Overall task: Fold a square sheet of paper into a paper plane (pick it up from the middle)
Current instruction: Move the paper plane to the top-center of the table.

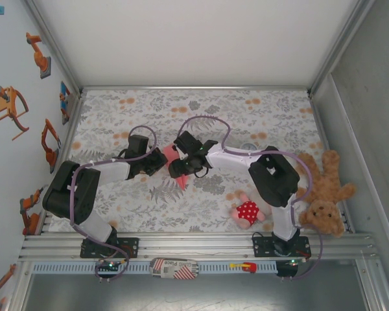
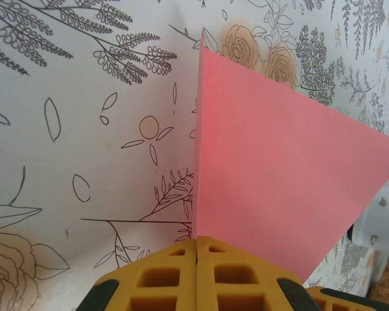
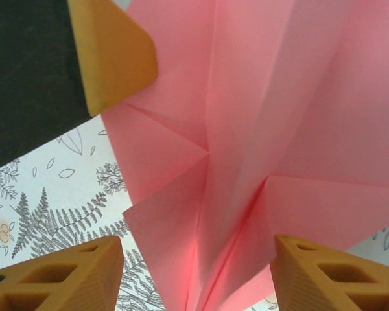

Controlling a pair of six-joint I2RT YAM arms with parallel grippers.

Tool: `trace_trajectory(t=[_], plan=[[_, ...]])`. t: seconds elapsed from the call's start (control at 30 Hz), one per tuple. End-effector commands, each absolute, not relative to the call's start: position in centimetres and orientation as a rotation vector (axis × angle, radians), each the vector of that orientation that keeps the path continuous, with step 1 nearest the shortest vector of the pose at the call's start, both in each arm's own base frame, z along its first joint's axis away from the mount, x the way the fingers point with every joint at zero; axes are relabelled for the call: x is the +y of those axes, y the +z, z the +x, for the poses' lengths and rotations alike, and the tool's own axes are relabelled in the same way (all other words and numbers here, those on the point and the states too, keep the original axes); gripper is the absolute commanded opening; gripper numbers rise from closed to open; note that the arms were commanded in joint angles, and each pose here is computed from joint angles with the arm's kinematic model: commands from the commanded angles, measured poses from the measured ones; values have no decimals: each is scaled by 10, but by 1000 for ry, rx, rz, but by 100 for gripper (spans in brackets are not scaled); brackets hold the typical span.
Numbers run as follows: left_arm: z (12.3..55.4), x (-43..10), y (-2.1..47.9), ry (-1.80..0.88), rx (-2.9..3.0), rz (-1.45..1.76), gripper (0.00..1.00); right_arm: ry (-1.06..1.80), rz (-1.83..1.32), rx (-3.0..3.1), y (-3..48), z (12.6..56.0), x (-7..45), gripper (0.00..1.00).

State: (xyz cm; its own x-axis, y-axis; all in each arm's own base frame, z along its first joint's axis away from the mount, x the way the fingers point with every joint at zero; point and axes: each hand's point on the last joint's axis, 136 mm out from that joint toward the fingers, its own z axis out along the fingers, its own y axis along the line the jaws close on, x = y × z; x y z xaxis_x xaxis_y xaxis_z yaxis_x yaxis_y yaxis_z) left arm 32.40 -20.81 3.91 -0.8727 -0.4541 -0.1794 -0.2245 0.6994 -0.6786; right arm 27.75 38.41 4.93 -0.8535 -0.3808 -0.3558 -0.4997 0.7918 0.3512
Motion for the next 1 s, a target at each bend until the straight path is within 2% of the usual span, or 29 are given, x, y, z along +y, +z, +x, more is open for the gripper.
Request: trace_trajectory(t=[0.0,0.2,0.63,0.8,0.97], plan=[[326,-212,48,-996,2556,-522,3,654,-695,2719,47,274,391,61],[325,-213,48,-998,2558,-521,3,591,-682,2730,41,277,388,59],[324,-212,48,-995,2566,-520,3,479,-602,2758,36,286,378,46],[324,-212,48,-996,2565,-518,4,474,-593,2769,34,286,377,38],[323,-212,47,-997,2567,-526,7,479,-581,2785,30,285,378,34]])
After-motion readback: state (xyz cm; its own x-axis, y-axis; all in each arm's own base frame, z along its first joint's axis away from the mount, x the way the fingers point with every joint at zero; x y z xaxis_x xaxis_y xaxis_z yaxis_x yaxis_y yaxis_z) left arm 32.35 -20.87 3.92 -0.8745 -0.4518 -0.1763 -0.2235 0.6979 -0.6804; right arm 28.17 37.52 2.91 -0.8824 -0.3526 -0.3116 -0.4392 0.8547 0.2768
